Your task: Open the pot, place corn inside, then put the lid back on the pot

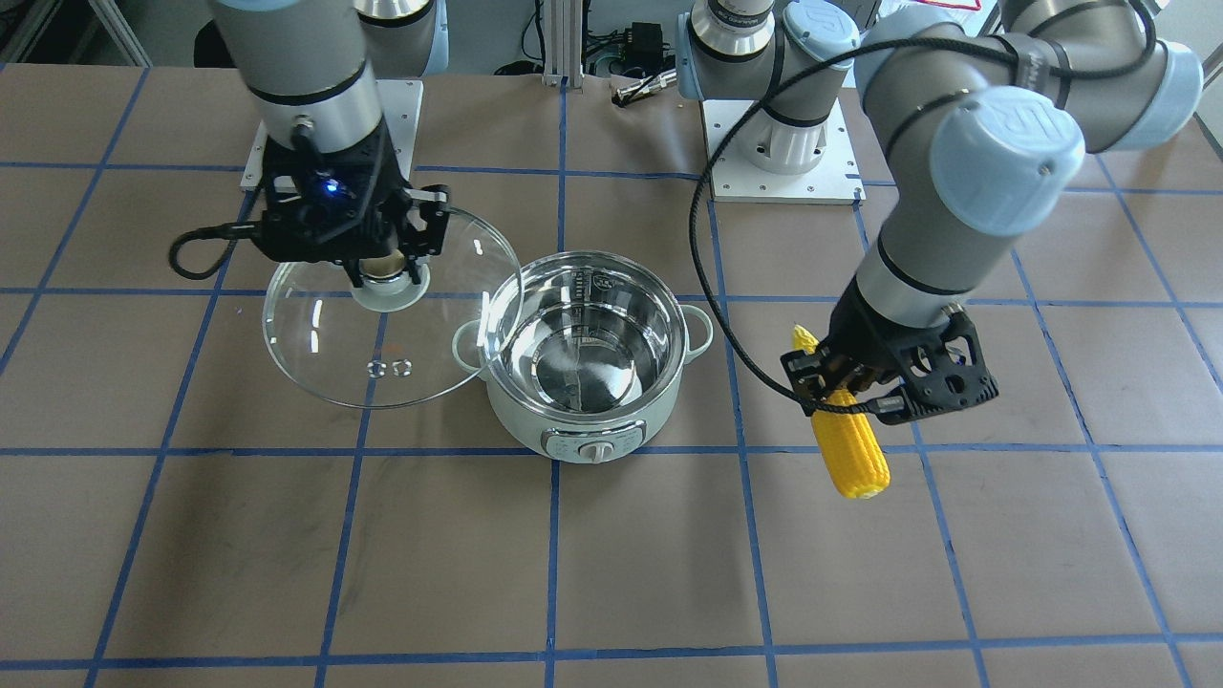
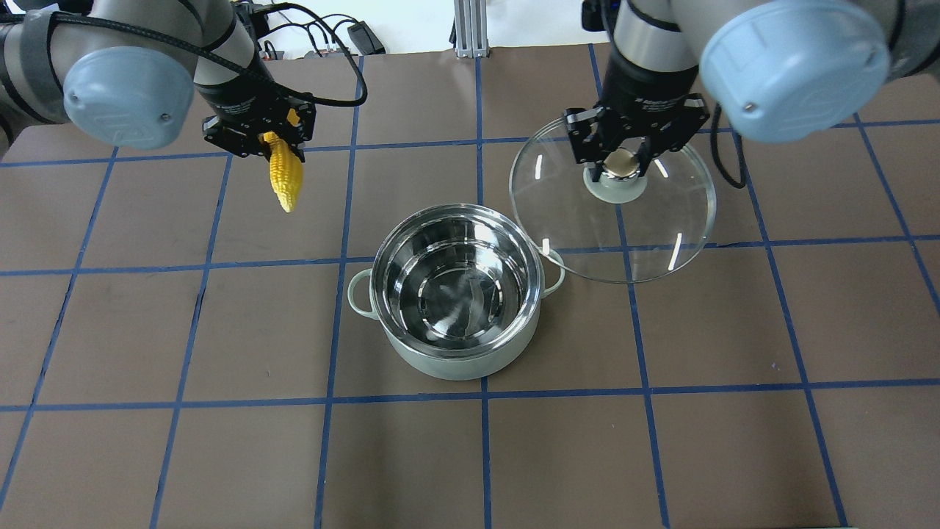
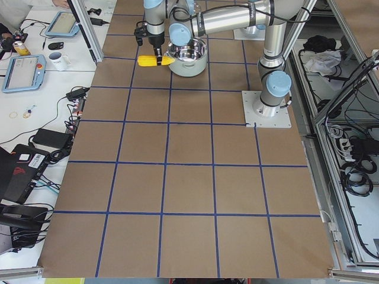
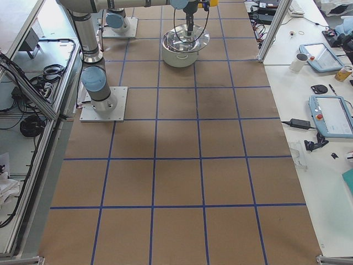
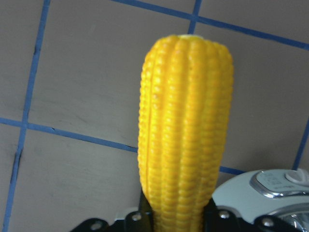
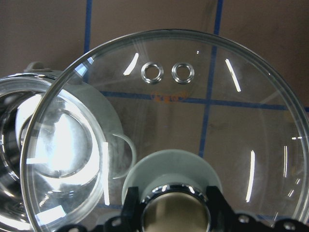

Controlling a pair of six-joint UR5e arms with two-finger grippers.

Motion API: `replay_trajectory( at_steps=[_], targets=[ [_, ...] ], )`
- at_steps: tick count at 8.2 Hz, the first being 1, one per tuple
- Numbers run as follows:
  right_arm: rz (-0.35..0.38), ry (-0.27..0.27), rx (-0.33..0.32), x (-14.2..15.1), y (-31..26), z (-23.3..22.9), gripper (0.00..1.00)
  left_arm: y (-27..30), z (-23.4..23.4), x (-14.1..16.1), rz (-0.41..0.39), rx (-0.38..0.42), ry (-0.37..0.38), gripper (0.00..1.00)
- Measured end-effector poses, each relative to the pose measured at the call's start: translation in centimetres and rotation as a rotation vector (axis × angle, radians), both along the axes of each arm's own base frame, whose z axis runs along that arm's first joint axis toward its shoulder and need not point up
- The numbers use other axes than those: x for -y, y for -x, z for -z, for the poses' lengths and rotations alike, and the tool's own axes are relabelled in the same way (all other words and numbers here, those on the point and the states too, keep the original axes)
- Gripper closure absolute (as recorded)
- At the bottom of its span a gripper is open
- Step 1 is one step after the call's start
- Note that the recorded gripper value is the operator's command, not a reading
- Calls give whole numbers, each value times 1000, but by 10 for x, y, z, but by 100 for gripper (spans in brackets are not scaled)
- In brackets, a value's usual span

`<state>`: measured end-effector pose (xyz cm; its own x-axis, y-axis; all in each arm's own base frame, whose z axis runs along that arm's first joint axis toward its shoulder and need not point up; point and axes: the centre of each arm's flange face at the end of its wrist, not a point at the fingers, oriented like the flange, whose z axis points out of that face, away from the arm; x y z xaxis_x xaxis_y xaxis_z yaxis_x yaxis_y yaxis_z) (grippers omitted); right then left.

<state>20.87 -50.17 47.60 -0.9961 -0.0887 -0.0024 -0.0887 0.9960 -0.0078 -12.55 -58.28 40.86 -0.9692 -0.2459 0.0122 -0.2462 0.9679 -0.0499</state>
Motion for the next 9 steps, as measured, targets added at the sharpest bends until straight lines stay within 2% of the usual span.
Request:
replay_trajectory(
  at_steps=[3,5,9],
  targets=[
    [-78,-33,-14,13,111,-13,100,82,-16,-36,-61,-41,6,100],
    [-126,-51,-5,18,165,-10,100,127,-9,-53,-65,-62,-10,100],
    [-135,-63,5,19,195,-4,100,177,45,-91,-15,-61,-124,100]
  ],
)
